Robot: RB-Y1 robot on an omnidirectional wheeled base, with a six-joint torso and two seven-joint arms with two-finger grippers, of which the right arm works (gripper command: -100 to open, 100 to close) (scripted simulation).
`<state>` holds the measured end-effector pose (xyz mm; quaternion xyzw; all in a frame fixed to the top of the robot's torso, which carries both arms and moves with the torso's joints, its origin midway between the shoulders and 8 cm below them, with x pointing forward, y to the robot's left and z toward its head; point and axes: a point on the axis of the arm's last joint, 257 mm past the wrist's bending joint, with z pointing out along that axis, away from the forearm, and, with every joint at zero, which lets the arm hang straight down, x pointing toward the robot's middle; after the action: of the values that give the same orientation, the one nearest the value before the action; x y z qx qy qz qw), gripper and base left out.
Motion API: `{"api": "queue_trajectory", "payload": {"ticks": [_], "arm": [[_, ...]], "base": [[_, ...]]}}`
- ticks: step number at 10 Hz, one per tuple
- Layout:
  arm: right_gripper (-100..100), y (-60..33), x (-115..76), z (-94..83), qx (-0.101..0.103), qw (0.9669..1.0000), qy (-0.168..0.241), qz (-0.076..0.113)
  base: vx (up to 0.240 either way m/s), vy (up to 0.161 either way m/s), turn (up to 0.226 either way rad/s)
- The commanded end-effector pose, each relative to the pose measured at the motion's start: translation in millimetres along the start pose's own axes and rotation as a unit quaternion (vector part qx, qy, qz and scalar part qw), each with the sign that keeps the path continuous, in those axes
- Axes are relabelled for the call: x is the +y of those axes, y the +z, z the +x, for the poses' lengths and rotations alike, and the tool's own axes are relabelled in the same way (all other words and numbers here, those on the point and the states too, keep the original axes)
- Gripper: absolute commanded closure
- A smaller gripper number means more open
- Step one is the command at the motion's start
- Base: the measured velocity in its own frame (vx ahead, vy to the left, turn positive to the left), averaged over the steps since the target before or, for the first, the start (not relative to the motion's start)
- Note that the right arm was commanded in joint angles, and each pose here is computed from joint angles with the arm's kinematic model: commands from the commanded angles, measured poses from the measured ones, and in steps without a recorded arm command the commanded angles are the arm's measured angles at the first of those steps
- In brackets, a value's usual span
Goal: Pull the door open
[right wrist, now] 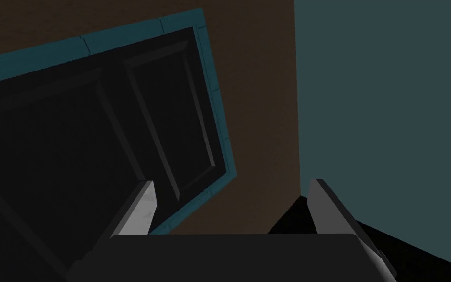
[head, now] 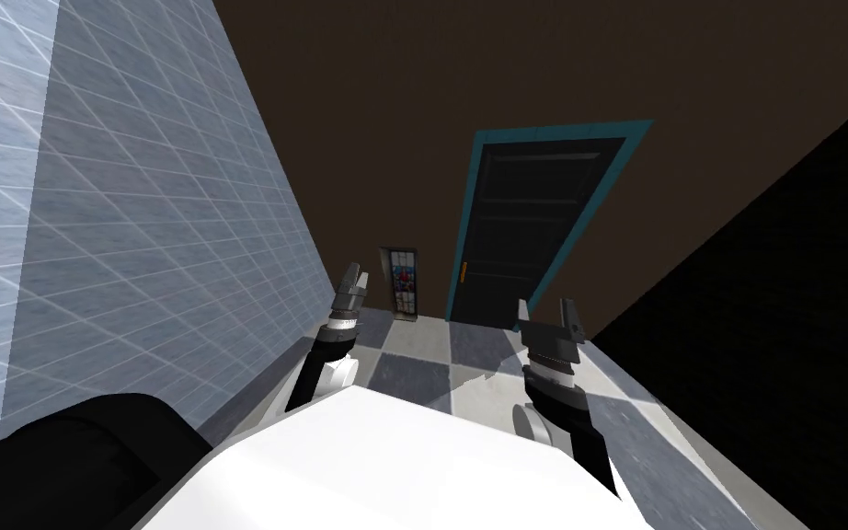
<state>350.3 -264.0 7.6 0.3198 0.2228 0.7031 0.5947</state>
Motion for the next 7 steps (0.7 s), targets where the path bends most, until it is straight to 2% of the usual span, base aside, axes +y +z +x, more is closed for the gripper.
{"api": "queue_trajectory", "payload": {"ticks": [1,3,7], "arm": [[-100,-3.9,-7.9,-4.0,-0.005,0.9997,0.024,0.005],[-100,-10.2,-21.2,-9.7,-0.014,0.998,0.06,0.014],[-100,-23.0,-45.6,-21.2,-0.035,0.9914,0.122,0.03]], "base": [[0.125,-0.017,0.088],[0.113,-0.022,0.128],[0.122,-0.027,0.125]]}}
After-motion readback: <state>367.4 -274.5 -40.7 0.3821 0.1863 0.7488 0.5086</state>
